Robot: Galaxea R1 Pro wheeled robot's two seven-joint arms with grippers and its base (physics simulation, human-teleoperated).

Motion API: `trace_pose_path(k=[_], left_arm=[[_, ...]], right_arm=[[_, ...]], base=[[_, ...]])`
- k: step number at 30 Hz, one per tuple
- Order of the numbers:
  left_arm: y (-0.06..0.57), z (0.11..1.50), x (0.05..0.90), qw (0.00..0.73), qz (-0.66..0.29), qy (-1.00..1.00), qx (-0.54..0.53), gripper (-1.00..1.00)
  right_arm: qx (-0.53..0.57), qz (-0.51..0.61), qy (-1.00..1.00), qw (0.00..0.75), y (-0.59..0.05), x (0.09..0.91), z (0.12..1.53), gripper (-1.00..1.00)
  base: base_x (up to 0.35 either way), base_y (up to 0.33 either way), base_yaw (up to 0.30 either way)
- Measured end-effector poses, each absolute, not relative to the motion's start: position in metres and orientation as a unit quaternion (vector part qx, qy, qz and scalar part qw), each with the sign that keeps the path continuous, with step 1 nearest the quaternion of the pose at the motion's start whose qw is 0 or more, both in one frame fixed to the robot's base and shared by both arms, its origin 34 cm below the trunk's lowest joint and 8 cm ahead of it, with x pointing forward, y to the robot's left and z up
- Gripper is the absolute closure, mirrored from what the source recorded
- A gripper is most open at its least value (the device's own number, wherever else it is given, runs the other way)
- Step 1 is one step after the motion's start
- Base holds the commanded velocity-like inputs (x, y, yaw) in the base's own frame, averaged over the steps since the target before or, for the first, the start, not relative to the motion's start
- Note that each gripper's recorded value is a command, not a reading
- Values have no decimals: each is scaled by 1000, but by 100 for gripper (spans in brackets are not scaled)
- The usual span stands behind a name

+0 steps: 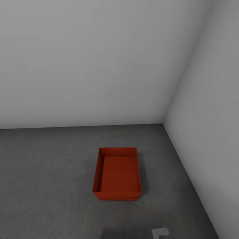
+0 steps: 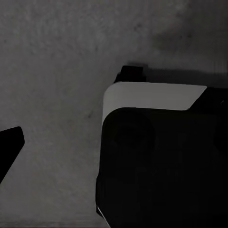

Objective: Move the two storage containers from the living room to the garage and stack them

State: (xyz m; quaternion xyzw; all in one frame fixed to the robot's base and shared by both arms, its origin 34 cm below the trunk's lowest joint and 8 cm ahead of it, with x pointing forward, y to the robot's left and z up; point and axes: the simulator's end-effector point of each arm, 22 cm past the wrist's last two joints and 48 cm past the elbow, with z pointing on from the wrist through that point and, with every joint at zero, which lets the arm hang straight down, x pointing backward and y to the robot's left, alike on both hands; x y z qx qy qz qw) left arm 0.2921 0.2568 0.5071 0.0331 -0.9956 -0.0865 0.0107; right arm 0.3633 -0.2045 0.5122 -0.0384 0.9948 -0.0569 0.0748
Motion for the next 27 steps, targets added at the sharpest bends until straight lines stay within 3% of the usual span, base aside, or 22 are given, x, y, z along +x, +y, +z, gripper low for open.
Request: trace_pose_path(k=[6,11,18,27], left_arm=[[257,508,268,26,-86,-995,33,-100],[256,509,243,41,-86,-995,32,-100],[253,510,229,52,-85,-994,33,-100],[255,511,217,58,-86,-994,33,-100]], right_arm=[[-47,-57,995,59,-206,337,510,-100],[-47,-54,997,13,-206,249,511,-100],[-48,-52,997,-25,-206,185,518,-100],[-45,-40,998,-36,-201,168,520,-100]], base=[[0,0,0],[0,0,0],[0,0,0],[0,0,0]])
